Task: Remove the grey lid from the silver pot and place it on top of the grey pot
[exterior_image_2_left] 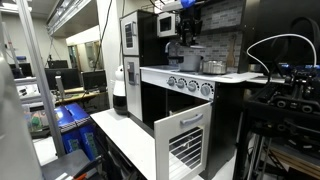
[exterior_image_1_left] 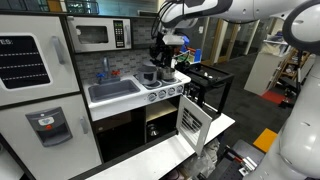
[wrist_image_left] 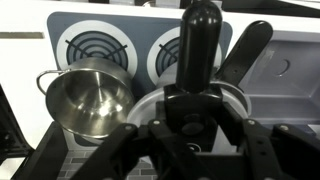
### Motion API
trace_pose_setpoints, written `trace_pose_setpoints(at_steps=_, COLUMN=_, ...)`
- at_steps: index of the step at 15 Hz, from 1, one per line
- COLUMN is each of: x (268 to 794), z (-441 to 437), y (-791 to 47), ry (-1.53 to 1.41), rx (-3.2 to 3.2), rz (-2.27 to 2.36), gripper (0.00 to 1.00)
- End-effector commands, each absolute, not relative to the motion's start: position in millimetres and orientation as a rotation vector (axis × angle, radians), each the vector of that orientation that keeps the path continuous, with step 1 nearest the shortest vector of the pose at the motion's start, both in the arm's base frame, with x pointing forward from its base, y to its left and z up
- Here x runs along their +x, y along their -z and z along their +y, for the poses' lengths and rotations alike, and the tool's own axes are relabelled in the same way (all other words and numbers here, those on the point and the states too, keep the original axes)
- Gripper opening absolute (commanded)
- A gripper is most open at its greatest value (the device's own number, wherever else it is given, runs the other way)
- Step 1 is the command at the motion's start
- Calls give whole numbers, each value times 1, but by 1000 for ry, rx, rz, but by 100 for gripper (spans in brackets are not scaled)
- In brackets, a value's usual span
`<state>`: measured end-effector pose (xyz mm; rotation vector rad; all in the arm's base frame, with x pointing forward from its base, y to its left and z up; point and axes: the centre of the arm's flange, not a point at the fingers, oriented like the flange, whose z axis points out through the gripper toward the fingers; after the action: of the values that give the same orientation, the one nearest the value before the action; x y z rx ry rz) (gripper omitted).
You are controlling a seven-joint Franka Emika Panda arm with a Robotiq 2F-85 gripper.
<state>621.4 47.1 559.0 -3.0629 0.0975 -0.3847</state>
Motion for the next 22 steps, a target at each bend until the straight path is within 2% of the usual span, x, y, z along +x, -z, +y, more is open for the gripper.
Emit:
trace_pose_setpoints(at_steps=1, x=632, z=64, y=-562, ry=307, rx=-3077, rz=136, gripper=30)
trace_pose_setpoints(at_steps=9, x=651, z=81, y=-538, ry=240, rx=-3143, rz=186, gripper=30)
trace_pose_setpoints(at_steps=22, x=672, z=102, y=-537, ry=350, rx=-3181, rz=157, gripper=30)
